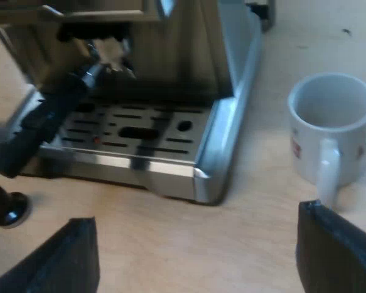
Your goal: Pour the beans into the coffee machine
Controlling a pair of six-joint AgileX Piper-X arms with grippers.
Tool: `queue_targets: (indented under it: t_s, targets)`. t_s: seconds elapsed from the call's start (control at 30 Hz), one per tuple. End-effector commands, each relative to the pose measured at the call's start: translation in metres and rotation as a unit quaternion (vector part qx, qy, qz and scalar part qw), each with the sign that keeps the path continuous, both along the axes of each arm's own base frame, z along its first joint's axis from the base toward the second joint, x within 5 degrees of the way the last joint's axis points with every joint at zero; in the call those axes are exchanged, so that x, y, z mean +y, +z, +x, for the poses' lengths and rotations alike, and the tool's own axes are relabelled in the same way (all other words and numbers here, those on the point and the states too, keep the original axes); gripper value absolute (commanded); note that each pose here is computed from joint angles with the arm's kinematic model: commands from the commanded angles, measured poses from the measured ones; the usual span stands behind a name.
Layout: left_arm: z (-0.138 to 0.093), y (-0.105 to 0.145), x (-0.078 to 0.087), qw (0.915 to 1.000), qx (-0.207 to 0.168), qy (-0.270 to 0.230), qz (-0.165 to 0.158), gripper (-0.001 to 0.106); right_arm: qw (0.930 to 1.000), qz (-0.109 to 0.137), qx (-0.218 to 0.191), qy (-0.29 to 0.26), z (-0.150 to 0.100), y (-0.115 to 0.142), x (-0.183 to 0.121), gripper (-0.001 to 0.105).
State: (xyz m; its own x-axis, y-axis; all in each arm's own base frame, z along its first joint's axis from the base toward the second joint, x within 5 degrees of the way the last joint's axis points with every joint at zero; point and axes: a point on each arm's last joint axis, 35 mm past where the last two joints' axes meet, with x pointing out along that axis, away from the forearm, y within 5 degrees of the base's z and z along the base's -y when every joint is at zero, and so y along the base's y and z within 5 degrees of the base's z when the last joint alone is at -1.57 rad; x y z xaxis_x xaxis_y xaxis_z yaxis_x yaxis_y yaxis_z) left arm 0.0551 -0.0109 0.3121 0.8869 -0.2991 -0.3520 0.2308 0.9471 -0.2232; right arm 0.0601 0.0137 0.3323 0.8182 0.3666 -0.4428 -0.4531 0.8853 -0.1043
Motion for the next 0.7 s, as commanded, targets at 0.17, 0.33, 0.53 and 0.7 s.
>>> queue_targets:
  t_s: [0.17,0.33,0.53,0.7]
  targets:
    - [0.007,0.004,0.0,1.0,-0.004,0.004,-0.004,0.074,0.9974,0.001,-0.026,0.068,0.018,0.009,0.01,0.068]
    - [0.013,0.003,0.0,0.9999,0.006,0.008,-0.002,0.074,0.9923,0.003,-0.037,0.118,0.037,0.012,0.023,0.068]
    - [0.014,0.003,0.0,0.9999,0.006,0.013,0.0,0.074,0.9865,-0.003,-0.049,0.156,0.052,0.012,0.04,0.068]
    - [0.015,0.004,0.001,0.9999,-0.001,0.014,0.001,0.074,0.9772,-0.011,-0.051,0.206,0.065,0.009,0.065,0.068]
